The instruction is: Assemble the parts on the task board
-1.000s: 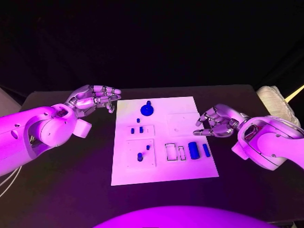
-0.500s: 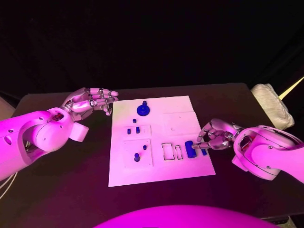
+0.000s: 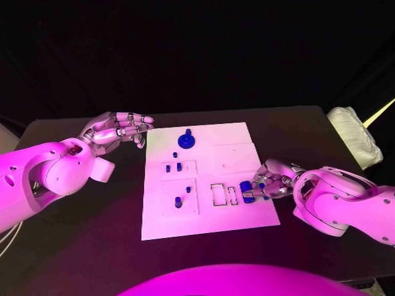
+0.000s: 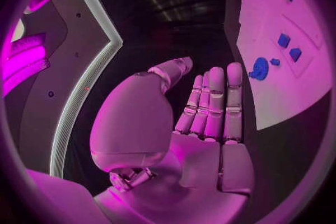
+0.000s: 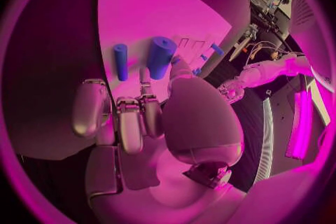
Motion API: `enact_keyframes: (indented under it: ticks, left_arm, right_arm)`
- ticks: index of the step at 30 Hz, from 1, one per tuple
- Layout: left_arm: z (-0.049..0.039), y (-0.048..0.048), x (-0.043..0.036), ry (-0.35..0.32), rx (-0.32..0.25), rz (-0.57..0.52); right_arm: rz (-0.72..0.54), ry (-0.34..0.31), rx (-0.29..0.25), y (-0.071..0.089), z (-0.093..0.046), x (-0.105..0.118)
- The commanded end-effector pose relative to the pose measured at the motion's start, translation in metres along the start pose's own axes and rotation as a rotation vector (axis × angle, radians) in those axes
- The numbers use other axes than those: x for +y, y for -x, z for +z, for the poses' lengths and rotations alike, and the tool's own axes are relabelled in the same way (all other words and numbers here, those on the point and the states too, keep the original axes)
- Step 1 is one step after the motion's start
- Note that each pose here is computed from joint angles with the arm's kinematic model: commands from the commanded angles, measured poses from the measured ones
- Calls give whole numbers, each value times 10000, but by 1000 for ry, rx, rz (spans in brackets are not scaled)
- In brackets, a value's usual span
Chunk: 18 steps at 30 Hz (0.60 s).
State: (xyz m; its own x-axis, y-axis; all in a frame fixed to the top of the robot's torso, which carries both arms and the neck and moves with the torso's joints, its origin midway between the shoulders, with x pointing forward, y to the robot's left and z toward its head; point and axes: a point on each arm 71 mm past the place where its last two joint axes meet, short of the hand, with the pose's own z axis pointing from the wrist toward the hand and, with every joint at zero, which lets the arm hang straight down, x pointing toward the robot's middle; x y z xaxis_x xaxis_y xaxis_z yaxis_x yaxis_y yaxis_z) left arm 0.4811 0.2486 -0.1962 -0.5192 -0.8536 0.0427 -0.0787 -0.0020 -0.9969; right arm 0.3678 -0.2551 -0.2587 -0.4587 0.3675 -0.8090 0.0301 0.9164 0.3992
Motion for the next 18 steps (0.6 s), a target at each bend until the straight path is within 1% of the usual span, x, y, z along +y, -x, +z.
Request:
enact_keyframes:
  ticks: [1, 7, 11, 15, 18]
  left_arm:
    - [0, -25, -8, -9, 16, -14]
    - [-6, -16, -5, -4, 15, -13]
    - [-6, -12, -4, -3, 14, -12]
    - [-5, -8, -3, -2, 14, -12]
    - [-5, -5, -2, -2, 13, -12]
  right_arm:
    - [-43, -11, 11, -44, 24, 1]
    - [-61, -17, 50, -121, 75, 14]
    - [-69, -23, 65, -151, 99, 15]
    - [-67, -27, 64, -163, 109, 12]
    - [-45, -28, 50, -159, 111, 13]
